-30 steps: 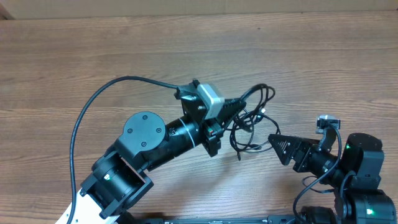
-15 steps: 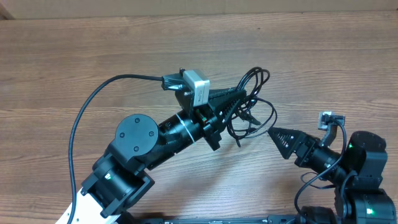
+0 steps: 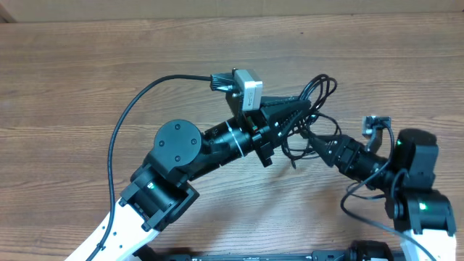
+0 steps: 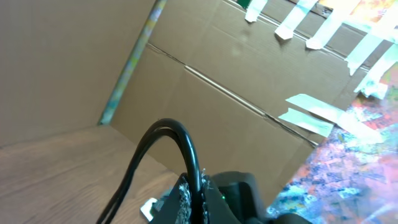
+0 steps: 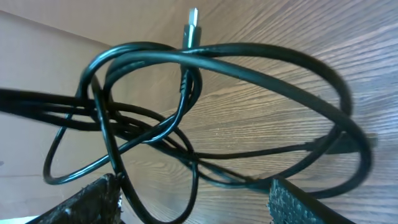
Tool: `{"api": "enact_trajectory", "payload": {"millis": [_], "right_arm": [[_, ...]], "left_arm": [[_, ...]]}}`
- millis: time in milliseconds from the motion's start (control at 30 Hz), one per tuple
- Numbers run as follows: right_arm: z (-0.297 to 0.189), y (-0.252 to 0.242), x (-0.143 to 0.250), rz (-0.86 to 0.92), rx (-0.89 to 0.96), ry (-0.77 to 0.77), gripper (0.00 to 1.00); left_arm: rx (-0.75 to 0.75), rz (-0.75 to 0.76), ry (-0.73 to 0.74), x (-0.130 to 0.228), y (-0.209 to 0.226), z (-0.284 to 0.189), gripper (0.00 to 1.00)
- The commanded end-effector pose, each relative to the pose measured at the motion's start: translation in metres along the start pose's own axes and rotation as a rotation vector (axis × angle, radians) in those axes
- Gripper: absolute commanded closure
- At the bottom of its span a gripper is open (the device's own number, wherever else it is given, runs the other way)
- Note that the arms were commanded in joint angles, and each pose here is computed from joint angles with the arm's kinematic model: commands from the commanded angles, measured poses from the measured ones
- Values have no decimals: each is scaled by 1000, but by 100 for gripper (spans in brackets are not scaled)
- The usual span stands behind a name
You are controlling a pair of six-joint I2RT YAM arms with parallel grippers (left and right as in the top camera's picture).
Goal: Untangle cables
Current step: 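Move the right gripper in and grasp a cable strand from the bundle, then pull the grippers apart to spread the cable loops between them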
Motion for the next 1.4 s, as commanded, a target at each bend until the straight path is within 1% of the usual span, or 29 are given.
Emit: {"api": "enact_trajectory", "payload": {"millis": [0, 133, 233, 400, 700, 767, 800, 833, 900, 933, 967, 1033, 1067, 1233, 1300, 1367], "right_arm": [[7, 7, -7, -1, -40, 39, 26], [16, 5, -18, 0, -45, 46, 28], [25, 2, -25, 4, -47, 54, 30], [27, 7, -31, -32, -78, 38, 32], [27, 9, -32, -30, -89, 33, 31], [27, 9, -32, -30, -90, 34, 35], [26, 10, -32, -31, -94, 39, 38], [26, 10, -31, -32, -100, 46, 47], [26, 11, -30, -32, -109, 57, 69], [26, 12, -29, -32, -112, 61, 76], [26, 12, -29, -32, -115, 66, 80], [26, 12, -28, -32, -120, 73, 94], [26, 12, -28, -32, -121, 75, 96], [25, 14, -26, -35, -137, 91, 96], [25, 15, -26, -37, -138, 89, 96], [23, 18, -26, -53, -150, 81, 96]], "left_arm": [[63, -32, -17, -10, -10, 1, 96], [68, -71, -14, -9, -9, 4, 96], [114, -68, -23, -11, -13, 5, 96], [135, -77, -17, -10, -16, 5, 96], [143, -77, -15, -10, -17, 5, 96], [148, -77, -12, -10, -17, 5, 96], [150, -77, -12, -10, -18, 5, 96], [152, -77, -11, -9, -18, 5, 96], [153, -77, -11, -9, -19, 5, 96], [153, -77, -11, -9, -19, 5, 96], [153, -77, -11, -9, -19, 5, 96], [151, -76, -12, -9, -18, 5, 96], [150, -66, -12, -9, -18, 5, 96], [137, 6, 12, -4, -16, 6, 96], [126, 29, 46, 3, -14, 6, 96], [107, 61, 113, 15, -10, 5, 96]]}}
Point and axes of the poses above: each gripper's point midway between its finger pads, its own z axis out along the fingers, its own y axis along the line the jaws close on, x = y × z, the point moved 7 cm from there along -z, back along the fingers, and after that the axes turned 15 degrees about z, right-handed, at the moved point
